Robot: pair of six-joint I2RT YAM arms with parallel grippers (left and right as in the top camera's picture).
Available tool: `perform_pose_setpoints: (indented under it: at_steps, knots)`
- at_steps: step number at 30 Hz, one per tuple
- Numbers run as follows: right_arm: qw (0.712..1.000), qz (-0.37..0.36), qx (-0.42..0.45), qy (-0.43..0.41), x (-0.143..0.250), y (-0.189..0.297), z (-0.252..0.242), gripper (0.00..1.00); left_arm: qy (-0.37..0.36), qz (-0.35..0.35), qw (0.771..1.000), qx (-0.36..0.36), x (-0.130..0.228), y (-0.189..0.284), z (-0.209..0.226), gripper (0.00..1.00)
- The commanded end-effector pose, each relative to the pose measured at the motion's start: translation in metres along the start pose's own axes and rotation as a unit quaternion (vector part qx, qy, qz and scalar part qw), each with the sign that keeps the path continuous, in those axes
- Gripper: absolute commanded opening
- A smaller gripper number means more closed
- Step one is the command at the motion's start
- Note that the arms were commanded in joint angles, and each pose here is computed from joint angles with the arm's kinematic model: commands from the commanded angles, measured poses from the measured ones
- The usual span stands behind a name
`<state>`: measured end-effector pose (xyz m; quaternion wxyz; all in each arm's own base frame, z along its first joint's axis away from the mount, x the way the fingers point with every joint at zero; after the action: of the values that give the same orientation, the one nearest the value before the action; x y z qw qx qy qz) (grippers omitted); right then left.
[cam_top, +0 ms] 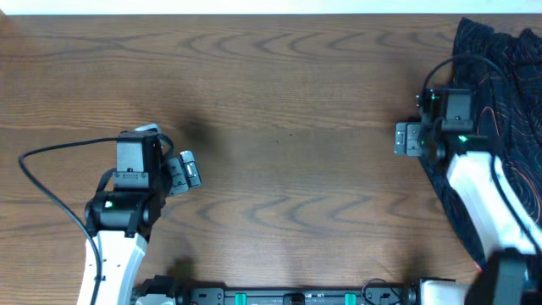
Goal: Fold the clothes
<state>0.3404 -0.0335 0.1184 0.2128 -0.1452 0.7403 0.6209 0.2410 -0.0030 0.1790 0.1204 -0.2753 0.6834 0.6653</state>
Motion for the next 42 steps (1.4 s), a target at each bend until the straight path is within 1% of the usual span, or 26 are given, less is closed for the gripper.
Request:
perform_pose_setpoints:
  at_steps: [1,3,10,11,13,14,16,17,18,19,23,26,29,31,33,36,40,42]
  knots:
    - [0.999,0.026,0.041,0.004,0.005,-0.026,-0.015,0.92,0.005,0.002,1.000,-0.002,-0.004,0.000,0.000,0.98]
    - [0.998,0.039,0.042,0.003,0.009,-0.041,-0.015,0.91,0.005,0.004,1.000,-0.003,-0.004,-0.001,0.000,0.98]
    - [0.997,0.057,0.044,0.004,0.018,-0.079,-0.011,0.80,0.005,0.004,1.000,-0.003,-0.004,-0.002,0.000,0.98]
    - [0.997,0.059,0.044,0.004,0.019,-0.082,-0.011,0.77,0.005,0.004,1.000,-0.003,-0.004,-0.002,0.000,0.98]
    - [0.997,0.066,0.046,0.003,0.023,-0.091,-0.012,0.70,0.005,0.004,1.000,-0.003,-0.004,-0.002,0.000,0.98]
    - [0.996,0.070,0.048,0.002,0.025,-0.094,-0.013,0.64,0.005,0.004,1.000,-0.003,-0.004,-0.002,0.000,0.98]
    - [0.996,0.078,0.050,-0.001,0.029,-0.099,-0.015,0.48,0.005,0.004,1.000,-0.003,-0.004,-0.002,0.000,0.98]
    - [0.996,0.079,0.052,-0.004,0.030,-0.099,-0.017,0.33,0.005,0.004,1.000,-0.003,-0.004,-0.002,0.000,0.98]
    - [0.995,0.079,0.056,-0.009,0.030,-0.099,-0.019,0.11,0.005,0.004,1.000,-0.003,-0.004,-0.002,0.000,0.98]
    - [0.995,0.078,0.060,-0.016,0.029,-0.098,-0.020,0.01,0.005,0.004,1.000,-0.003,-0.004,-0.002,0.000,0.98]
    - [0.996,0.061,0.062,-0.032,0.019,-0.083,-0.024,0.01,0.005,0.004,1.000,-0.003,-0.004,-0.002,0.000,0.98]
    - [0.997,0.023,0.058,-0.040,-0.008,-0.052,-0.028,0.01,0.005,0.004,1.000,-0.003,-0.004,-0.002,0.000,0.98]
    - [0.998,-0.035,0.023,-0.049,-0.048,0.001,-0.028,0.01,0.004,0.004,1.000,-0.003,-0.004,-0.002,0.000,0.98]
    - [0.995,-0.074,-0.039,-0.051,-0.071,0.045,-0.019,0.01,0.005,0.004,1.000,-0.003,-0.004,-0.002,0.000,0.98]
    - [0.990,-0.106,-0.078,-0.048,-0.084,0.077,-0.012,0.01,0.005,0.004,1.000,-0.003,-0.004,-0.002,0.000,0.98]
    - [0.984,-0.130,-0.117,-0.037,-0.086,0.104,0.001,0.01,0.005,0.004,1.000,-0.003,-0.004,-0.002,0.000,0.98]
    - [0.969,-0.106,-0.222,0.001,-0.074,0.117,0.046,0.01,0.005,0.004,1.000,-0.003,-0.004,-0.002,0.000,0.98]
    - [0.953,-0.091,-0.288,0.026,-0.066,0.126,0.077,0.01,0.005,0.004,1.000,-0.003,-0.004,-0.002,0.000,0.98]
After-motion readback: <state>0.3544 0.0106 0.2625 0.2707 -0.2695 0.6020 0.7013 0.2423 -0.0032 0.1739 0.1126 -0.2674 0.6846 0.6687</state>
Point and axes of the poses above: each gripper's point midway between its finger pads, its own y axis back along the fingers, its own z axis along the line the jaws close on, x = y × z, the point moved 4 cm from there along y, back along the fingers, and after that the axes turned 3 degrees about -y, right-handed, at the moved point
